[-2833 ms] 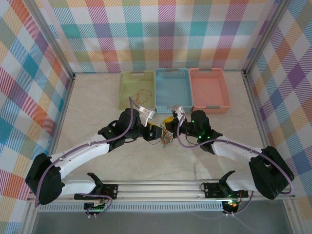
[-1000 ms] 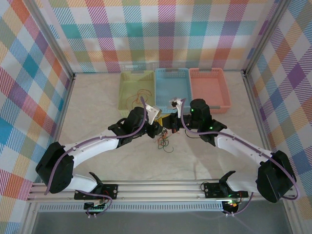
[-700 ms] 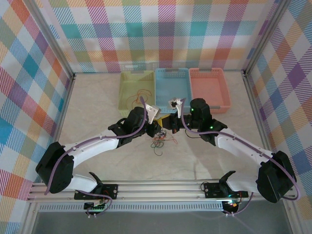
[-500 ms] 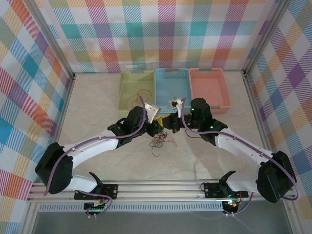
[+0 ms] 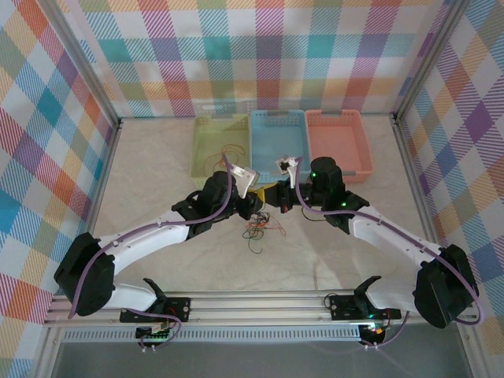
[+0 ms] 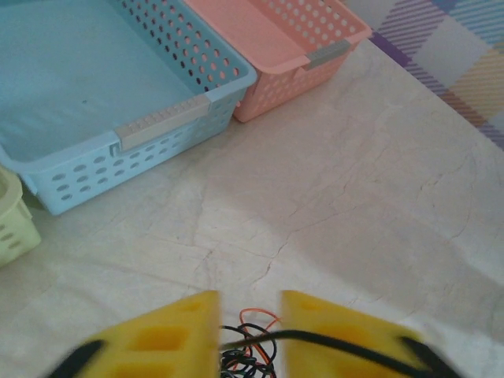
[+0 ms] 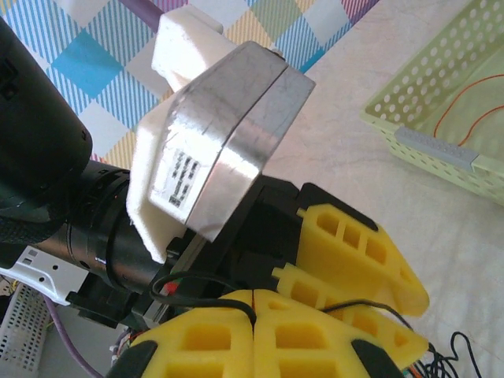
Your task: Untangle the cables
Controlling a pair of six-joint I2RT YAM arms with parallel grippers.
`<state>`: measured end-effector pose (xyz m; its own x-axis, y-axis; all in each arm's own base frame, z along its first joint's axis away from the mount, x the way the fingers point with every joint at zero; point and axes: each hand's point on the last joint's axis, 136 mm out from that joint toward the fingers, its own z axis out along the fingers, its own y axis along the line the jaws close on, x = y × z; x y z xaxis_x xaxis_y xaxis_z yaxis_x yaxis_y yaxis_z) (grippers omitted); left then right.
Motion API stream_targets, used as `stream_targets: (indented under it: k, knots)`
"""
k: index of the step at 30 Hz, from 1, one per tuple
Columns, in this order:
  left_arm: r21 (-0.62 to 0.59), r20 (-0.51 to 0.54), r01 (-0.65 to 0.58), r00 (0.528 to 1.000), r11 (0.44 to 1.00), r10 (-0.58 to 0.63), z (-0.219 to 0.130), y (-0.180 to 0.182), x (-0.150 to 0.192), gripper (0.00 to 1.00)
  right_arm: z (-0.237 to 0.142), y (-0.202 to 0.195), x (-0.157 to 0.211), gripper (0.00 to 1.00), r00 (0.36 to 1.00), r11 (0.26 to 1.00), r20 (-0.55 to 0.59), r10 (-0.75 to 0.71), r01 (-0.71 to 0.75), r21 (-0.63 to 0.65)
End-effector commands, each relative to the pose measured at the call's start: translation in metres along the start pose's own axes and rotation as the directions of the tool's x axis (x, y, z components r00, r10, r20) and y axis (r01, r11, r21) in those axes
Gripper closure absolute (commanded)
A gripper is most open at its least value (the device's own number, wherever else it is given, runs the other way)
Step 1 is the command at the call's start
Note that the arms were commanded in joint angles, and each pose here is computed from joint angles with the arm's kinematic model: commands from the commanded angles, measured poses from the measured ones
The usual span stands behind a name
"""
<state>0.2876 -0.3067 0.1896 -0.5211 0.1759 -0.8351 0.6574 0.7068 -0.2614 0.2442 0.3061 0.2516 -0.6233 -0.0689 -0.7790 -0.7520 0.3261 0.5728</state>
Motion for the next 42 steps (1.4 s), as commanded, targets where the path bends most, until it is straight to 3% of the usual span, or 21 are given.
stream_targets:
  k: [1,4,13,15,20,27,35,42]
  knots:
    - [0.030,0.067,0.000,0.998,1.000,-0.002,-0.008,-0.010,-0.016,0.86,0.000,0.005,-0.006,1.00,1.000,0.999,-0.003,-0.028,0.028,-0.025]
    - [0.005,0.073,0.008,0.997,1.000,-0.008,-0.010,-0.006,-0.016,1.00,0.000,0.000,-0.006,1.00,1.000,1.000,-0.001,-0.030,0.030,-0.008]
    - [-0.027,0.105,0.024,0.994,0.999,-0.022,-0.022,-0.001,-0.018,1.00,-0.005,-0.018,-0.008,1.00,0.999,0.998,0.026,-0.023,0.021,0.065]
    - [-0.034,0.118,0.033,0.993,0.999,-0.029,-0.026,0.001,-0.020,1.00,-0.007,-0.026,-0.008,0.89,0.999,0.994,0.036,-0.027,0.023,0.109]
    - [-0.038,0.142,0.064,0.988,0.997,-0.058,-0.036,0.001,-0.024,1.00,-0.010,-0.049,-0.005,0.71,0.998,0.973,0.046,-0.050,0.038,0.227]
    - [-0.011,0.180,0.068,0.982,0.998,-0.065,-0.054,-0.004,-0.031,1.00,-0.002,-0.081,0.007,0.70,0.999,0.946,0.030,-0.043,0.031,0.323]
    - [-0.009,0.170,0.071,0.983,0.997,-0.069,-0.053,-0.005,-0.028,1.00,0.013,-0.054,0.012,0.62,0.991,0.984,0.036,-0.126,0.121,0.130]
    - [0.007,0.138,0.068,0.988,0.998,-0.068,-0.048,-0.008,-0.024,1.00,0.008,-0.016,0.018,0.50,0.952,0.956,0.088,-0.293,0.294,0.001]
